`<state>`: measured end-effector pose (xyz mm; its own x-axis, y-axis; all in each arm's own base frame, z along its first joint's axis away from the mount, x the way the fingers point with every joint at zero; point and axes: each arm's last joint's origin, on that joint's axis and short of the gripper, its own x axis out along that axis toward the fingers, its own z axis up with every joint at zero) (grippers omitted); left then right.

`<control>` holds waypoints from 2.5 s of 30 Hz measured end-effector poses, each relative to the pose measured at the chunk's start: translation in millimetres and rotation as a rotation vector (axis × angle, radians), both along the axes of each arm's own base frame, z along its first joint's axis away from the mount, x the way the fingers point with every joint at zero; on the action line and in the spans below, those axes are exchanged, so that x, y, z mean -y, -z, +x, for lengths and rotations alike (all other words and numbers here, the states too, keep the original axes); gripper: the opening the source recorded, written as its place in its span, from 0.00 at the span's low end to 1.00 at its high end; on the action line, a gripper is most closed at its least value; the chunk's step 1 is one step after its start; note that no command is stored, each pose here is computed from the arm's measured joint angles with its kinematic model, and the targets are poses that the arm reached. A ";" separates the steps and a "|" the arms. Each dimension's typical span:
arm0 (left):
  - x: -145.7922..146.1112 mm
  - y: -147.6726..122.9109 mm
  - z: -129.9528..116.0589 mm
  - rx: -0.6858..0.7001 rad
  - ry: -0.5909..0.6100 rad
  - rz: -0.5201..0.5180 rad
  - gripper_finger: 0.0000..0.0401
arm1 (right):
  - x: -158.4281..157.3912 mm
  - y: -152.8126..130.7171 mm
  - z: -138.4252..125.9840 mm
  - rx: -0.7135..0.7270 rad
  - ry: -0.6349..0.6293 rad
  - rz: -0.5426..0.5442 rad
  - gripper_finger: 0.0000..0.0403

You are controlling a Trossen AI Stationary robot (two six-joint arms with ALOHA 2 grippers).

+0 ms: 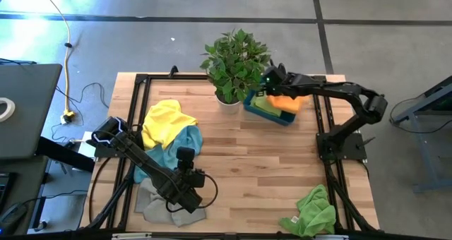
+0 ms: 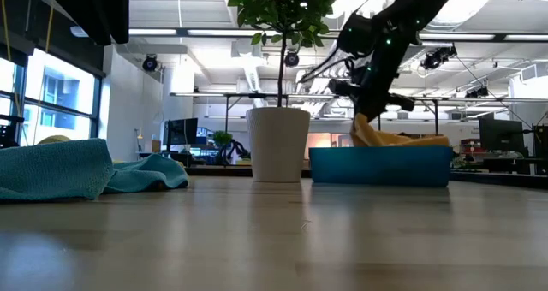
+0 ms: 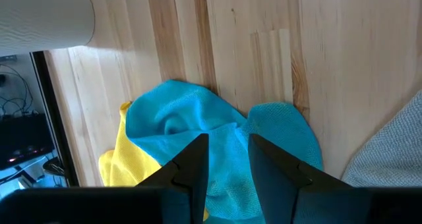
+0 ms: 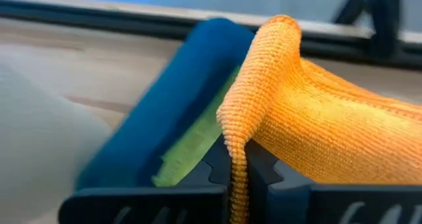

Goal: Fold microfiber towels
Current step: Put the orange towel into the blue bin, then fold the green towel

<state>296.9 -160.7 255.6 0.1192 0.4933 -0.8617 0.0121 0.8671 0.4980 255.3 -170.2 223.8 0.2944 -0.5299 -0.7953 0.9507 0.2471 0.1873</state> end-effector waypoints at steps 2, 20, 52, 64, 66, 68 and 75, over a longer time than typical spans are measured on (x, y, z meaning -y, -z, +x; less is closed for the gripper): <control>0.0 0.0 0.0 0.000 0.000 0.000 0.25 | 1.0 -1.8 2.7 0.028 -0.013 -0.016 0.00; 4.0 0.0 -2.2 0.002 0.009 -0.001 0.25 | -9.5 0.4 10.3 0.074 -0.098 0.068 0.00; 6.4 0.3 -2.1 0.026 -0.014 -0.019 0.25 | -55.3 -35.5 0.6 0.025 -0.562 0.014 0.44; 2.3 0.3 2.3 0.062 -0.040 -0.012 0.25 | -202.6 -21.9 -16.1 -0.224 -0.919 0.568 0.44; 2.4 0.3 2.3 0.062 -0.039 -0.012 0.25 | -225.0 -21.6 -21.6 -0.261 -0.967 0.589 0.44; 2.5 0.3 2.3 0.063 -0.039 -0.012 0.25 | -245.8 -21.7 -27.7 -0.285 -1.024 0.610 0.44; 2.7 0.4 2.7 0.071 -0.048 -0.016 0.25 | -305.0 -21.1 -56.8 -0.366 -1.080 0.667 0.44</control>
